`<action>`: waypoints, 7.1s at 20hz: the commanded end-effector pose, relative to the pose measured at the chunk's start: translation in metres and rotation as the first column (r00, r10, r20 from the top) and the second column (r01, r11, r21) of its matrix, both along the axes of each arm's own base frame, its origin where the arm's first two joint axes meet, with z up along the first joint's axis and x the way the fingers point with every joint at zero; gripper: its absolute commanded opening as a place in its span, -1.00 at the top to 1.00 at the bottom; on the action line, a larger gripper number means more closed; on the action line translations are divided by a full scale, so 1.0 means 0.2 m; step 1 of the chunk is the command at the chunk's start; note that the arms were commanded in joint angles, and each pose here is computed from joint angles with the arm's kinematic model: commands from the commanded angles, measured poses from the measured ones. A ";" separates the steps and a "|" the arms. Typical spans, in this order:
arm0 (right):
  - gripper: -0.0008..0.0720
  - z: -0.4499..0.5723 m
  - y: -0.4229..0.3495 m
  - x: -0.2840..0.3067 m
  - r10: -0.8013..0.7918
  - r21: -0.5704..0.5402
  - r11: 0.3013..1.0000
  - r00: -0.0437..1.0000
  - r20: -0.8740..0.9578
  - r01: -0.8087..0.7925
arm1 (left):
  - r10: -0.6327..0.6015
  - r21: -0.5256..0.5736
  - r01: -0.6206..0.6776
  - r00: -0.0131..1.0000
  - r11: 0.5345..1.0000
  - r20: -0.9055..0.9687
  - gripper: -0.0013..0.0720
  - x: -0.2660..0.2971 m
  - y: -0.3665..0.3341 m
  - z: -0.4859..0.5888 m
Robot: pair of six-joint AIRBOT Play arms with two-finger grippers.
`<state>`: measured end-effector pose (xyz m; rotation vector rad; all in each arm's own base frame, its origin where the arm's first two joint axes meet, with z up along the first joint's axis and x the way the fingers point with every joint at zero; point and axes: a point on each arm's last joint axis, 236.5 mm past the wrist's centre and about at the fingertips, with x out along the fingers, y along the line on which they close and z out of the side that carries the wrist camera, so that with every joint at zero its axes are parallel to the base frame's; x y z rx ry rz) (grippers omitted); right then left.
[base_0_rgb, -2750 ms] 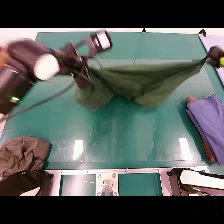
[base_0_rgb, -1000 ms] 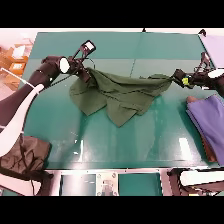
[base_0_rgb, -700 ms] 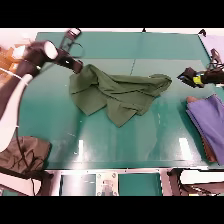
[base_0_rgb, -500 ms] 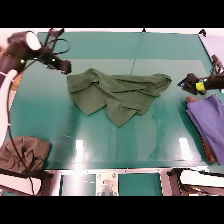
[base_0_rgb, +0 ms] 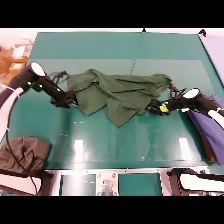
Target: Fold the shirts.
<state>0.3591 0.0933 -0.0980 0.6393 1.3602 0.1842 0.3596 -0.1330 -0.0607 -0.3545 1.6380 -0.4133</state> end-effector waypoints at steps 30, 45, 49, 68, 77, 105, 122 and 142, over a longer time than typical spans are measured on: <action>0.92 0.75 -0.25 1.49 -0.193 0.053 0.979 0.809 0.556 0.197 | -0.361 0.244 0.389 0.920 0.888 -0.155 0.89 -0.46 0.21 -0.11; -0.06 0.55 -0.49 1.15 -0.080 0.018 0.997 0.954 0.288 0.078 | -0.269 0.320 0.268 0.962 0.909 -0.043 -0.83 -0.24 0.38 0.02; -0.31 0.53 -0.52 1.06 -0.062 0.038 0.998 0.973 0.223 0.055 | 0.113 0.073 -0.131 0.970 0.989 0.214 -0.83 0.15 0.30 0.09; -0.05 0.52 -0.45 1.01 -0.015 0.042 0.999 0.981 0.193 0.007 | 0.290 -0.102 -0.276 0.944 0.956 0.161 -0.83 0.38 0.37 0.18; -0.05 0.51 -0.43 0.96 0.011 0.051 0.999 0.987 0.159 -0.020 | 0.315 -0.095 -0.303 0.931 0.948 0.184 -0.83 0.40 0.20 -0.03; 0.00 0.52 -0.57 0.85 -0.002 0.085 0.996 0.996 0.088 -0.005 | 0.289 -0.021 -0.290 0.941 0.957 0.175 -0.50 0.41 0.30 -0.07; 0.00 0.52 -0.58 0.86 -0.005 0.082 0.997 0.996 0.094 -0.003 | 0.279 -0.152 -0.241 0.903 0.959 0.328 0.90 0.65 0.17 0.16; 0.92 0.34 -0.36 1.27 -0.255 0.161 0.961 0.947 0.193 0.226 | 0.185 -0.096 -0.159 0.869 0.983 0.459 0.89 0.77 0.22 0.37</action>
